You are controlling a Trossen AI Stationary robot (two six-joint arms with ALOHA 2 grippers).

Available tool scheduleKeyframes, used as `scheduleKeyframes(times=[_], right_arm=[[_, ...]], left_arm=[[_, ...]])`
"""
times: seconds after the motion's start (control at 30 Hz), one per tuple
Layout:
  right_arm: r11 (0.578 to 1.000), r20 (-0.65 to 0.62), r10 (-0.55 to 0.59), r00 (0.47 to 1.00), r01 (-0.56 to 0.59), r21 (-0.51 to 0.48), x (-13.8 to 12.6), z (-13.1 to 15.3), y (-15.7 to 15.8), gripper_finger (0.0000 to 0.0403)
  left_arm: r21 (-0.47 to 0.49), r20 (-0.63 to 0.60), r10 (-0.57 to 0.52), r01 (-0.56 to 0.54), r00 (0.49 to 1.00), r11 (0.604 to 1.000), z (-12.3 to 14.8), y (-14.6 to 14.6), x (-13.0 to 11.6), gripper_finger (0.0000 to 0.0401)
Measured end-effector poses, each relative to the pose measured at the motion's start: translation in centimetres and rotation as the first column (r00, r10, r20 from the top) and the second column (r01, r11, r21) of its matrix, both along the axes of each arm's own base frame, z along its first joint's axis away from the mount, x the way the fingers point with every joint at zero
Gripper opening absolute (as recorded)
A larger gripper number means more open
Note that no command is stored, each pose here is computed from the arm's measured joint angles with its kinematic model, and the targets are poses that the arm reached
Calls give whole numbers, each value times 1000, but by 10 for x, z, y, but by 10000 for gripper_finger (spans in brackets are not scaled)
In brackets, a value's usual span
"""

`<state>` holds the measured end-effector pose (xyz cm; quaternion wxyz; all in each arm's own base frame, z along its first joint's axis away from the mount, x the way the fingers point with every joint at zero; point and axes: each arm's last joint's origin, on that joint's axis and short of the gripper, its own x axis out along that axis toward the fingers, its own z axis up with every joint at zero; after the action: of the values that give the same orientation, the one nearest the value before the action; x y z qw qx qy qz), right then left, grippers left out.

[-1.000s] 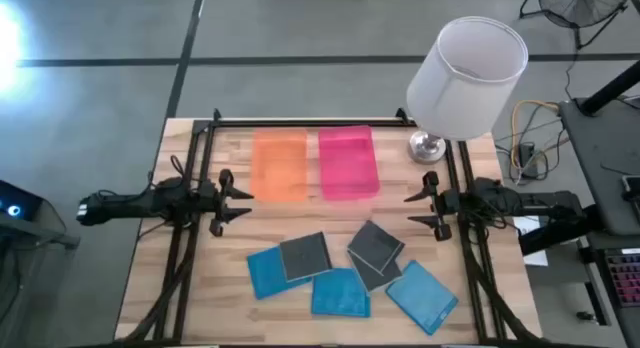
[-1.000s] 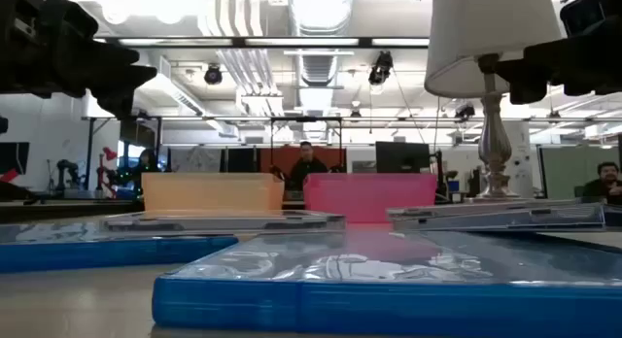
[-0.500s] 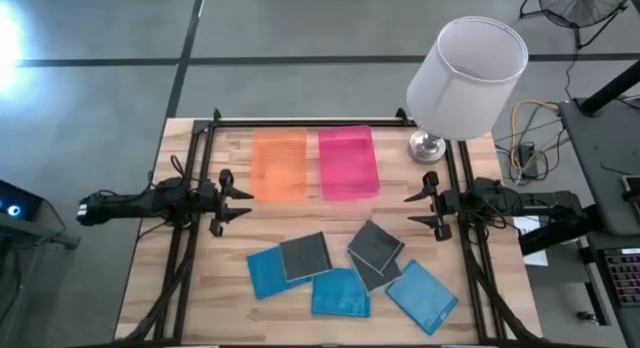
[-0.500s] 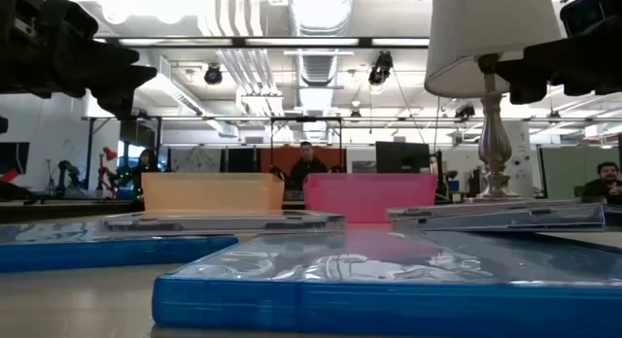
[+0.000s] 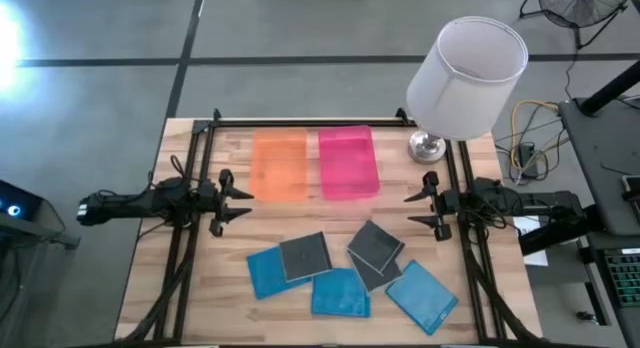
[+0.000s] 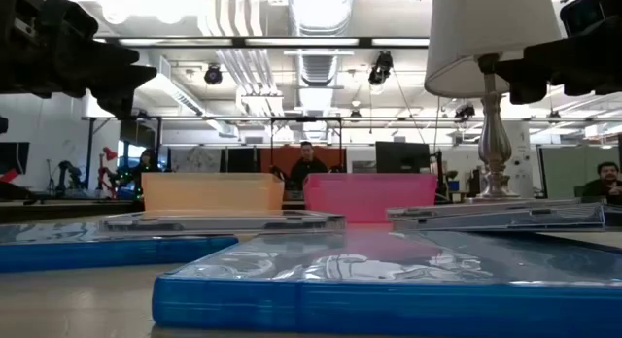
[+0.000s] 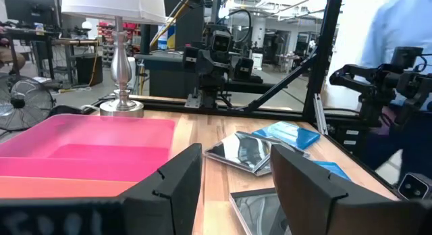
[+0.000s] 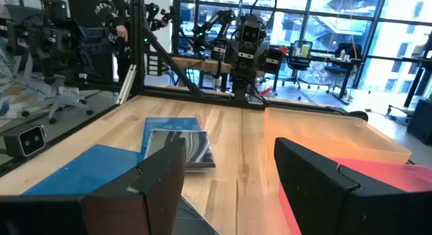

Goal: Pick & place jewel cases by type

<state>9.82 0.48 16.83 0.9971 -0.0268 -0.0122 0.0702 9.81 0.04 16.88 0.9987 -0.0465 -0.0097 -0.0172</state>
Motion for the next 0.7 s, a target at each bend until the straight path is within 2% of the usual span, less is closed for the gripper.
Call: scheduleKeyframes(times=[0.47,0.6,0.63,0.7], right_arm=[[1000,3,0,1000,0,-4,0,0,0,221],[998,23,-1,1000,3,-69,0,1,0,221],[998,21,0,1000,2,-56,0,1,0,221],[999,7,1,1000,-1,43,0,1,0,221]], left_arm=[[0,0,0,0,1000,1000,0,0,0,161],[0,0,0,0,1000,1000,0,0,0,161],[0,-1,0,0,1000,1000,0,0,0,161],[0,0,0,0,1000,1000,0,0,0,161]])
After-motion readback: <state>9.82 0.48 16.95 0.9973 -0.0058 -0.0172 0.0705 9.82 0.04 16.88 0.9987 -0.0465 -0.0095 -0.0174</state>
